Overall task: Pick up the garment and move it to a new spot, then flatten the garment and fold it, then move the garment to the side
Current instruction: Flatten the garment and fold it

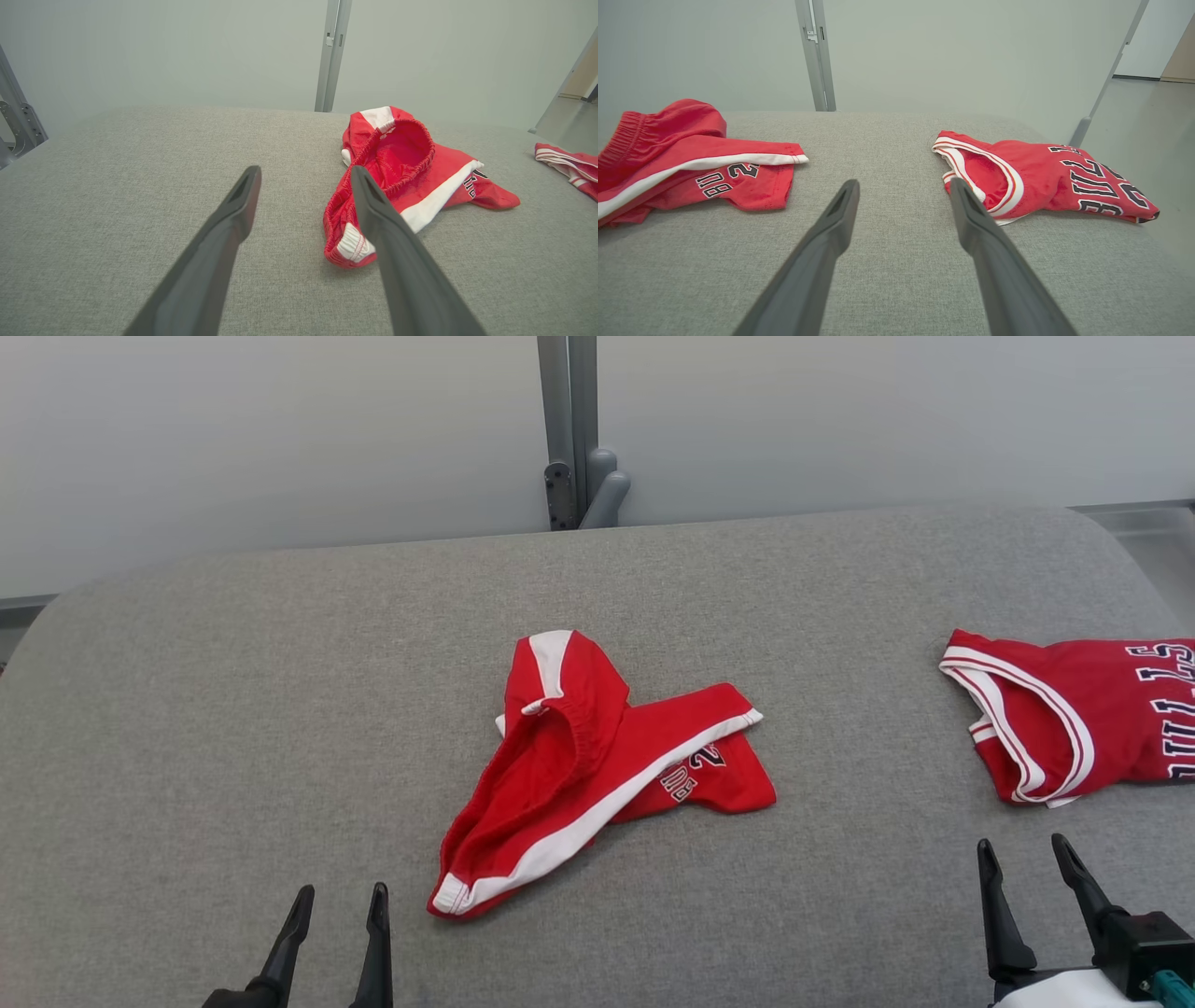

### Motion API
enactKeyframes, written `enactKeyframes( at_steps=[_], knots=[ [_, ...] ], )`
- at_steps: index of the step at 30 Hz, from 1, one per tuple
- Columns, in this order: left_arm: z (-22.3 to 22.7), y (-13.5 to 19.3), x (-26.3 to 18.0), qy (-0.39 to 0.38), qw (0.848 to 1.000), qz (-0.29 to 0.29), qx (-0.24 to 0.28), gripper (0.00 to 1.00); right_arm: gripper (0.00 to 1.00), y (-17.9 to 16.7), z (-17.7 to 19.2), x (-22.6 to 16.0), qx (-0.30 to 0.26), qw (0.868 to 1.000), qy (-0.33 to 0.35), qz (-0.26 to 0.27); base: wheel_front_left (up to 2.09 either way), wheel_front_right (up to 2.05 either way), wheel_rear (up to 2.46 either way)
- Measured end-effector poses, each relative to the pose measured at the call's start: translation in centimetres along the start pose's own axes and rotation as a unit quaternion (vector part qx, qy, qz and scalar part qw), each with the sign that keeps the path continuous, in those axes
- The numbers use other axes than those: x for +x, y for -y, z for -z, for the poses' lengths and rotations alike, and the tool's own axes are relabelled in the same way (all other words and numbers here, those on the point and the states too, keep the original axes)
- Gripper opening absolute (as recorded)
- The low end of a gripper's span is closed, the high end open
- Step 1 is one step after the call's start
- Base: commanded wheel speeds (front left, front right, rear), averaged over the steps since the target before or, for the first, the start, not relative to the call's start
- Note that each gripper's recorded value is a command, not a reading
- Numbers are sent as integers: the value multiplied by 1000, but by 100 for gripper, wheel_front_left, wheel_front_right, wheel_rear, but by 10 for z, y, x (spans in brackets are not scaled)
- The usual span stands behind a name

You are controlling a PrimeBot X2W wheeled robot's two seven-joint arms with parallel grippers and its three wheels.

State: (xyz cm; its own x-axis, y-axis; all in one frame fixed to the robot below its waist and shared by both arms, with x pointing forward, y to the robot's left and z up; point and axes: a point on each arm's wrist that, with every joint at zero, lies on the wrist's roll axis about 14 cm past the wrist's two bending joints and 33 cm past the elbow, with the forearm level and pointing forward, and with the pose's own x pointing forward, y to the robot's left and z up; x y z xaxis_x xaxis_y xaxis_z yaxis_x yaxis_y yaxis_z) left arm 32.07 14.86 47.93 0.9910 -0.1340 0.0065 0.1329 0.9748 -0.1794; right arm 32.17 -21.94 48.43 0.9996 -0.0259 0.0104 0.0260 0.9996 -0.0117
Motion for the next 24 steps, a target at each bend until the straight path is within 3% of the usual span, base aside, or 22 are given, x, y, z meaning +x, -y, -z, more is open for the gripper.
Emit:
enactKeyframes(
  at_steps=[9, 15, 20, 24],
  knots=[
    [1, 2, 0, -2, 1000, 3, -1, 100, 100, 0, -6, 3, -6, 1000, 9, -6, 0, 0, 0],
    [24, 14, 0, -38, 999, 19, -13, 100, 100, -21, -12, 20, -38, 997, 15, -67, 0, 0, 0],
    [48, 38, 14, -79, 995, 59, -15, 100, 100, -53, -8, 55, -124, 978, 4, -167, 0, 0, 0],
    [63, 54, 35, -121, 988, 90, -15, 100, 100, -76, -7, 95, -195, 954, -13, -227, 0, 0, 0]
  ],
)
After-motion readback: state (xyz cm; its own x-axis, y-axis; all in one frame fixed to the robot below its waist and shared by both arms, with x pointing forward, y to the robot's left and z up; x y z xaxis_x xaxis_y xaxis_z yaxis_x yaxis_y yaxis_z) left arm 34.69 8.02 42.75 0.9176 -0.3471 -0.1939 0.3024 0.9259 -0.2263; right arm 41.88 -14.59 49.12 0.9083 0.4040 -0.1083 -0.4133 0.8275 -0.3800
